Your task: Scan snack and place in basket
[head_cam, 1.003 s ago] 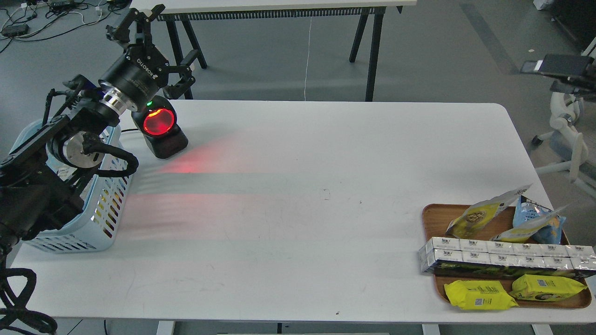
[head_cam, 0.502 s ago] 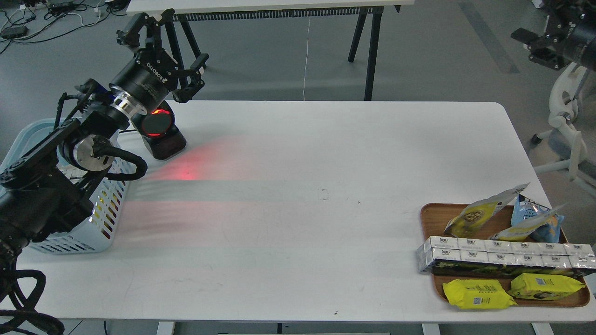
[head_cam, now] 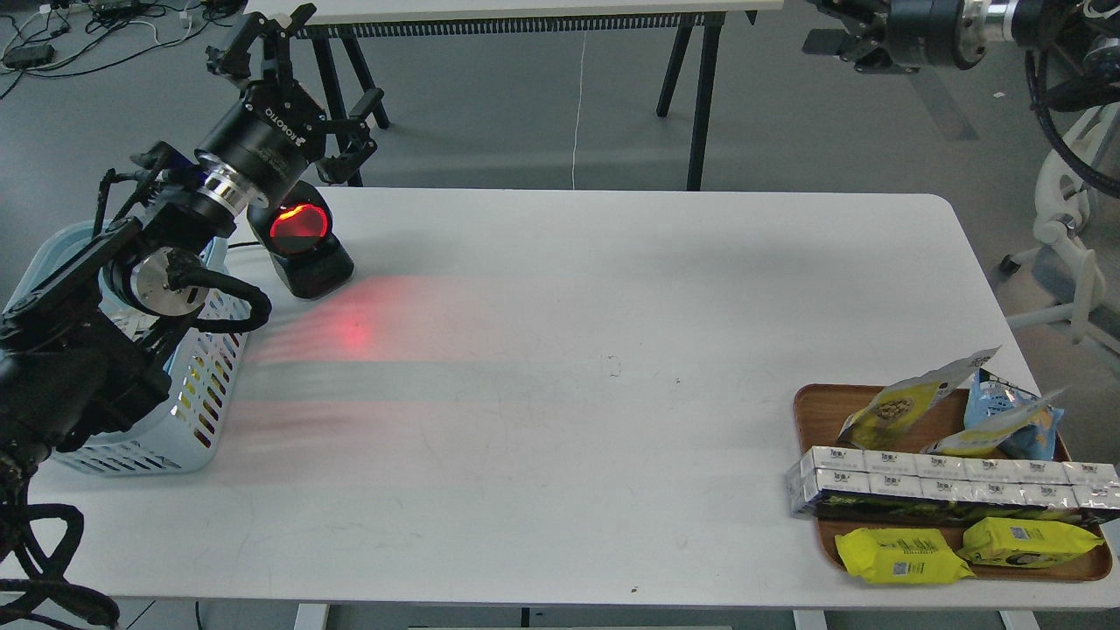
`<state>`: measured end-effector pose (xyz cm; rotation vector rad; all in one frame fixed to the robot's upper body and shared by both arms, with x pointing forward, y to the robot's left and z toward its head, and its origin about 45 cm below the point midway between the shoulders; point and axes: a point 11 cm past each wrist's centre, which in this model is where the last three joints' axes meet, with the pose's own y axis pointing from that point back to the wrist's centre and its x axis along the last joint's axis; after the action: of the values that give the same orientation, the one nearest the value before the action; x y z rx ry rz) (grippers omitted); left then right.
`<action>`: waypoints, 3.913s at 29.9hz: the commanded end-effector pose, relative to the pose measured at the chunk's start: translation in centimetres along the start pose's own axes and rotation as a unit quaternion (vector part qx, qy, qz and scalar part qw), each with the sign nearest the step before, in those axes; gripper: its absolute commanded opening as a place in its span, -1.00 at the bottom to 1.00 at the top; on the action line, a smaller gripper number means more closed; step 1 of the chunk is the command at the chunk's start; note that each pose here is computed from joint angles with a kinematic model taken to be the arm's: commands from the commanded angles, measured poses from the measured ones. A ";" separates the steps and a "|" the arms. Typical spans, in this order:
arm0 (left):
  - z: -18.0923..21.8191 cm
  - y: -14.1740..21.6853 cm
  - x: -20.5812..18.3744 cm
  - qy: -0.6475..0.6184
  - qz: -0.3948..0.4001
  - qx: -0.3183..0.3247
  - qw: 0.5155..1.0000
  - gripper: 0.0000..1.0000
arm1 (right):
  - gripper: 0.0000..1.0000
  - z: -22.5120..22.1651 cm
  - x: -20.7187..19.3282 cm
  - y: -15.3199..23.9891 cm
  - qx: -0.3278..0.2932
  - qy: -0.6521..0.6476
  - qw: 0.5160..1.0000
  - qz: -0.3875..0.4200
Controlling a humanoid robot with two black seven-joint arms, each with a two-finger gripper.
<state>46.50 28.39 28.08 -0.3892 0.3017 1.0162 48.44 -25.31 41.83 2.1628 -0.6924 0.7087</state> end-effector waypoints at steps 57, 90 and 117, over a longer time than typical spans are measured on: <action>-1.4 0.1 -0.3 0.012 -0.001 0.006 1.000 1.00 | 0.97 11.6 -16.1 12.0 -0.145 0.549 0.726 -0.388; -3.1 0.6 -0.1 0.025 0.007 0.016 1.000 1.00 | -0.99 12.1 -18.3 6.5 -0.106 0.543 0.736 -0.390; -3.5 0.4 -0.5 0.031 0.004 0.018 0.999 1.00 | -1.00 -8.8 -18.6 -5.5 0.089 0.637 0.711 -0.285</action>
<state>45.72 26.61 25.17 -0.3857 0.3742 1.0063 36.86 -14.60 33.31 1.3387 0.6924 1.5800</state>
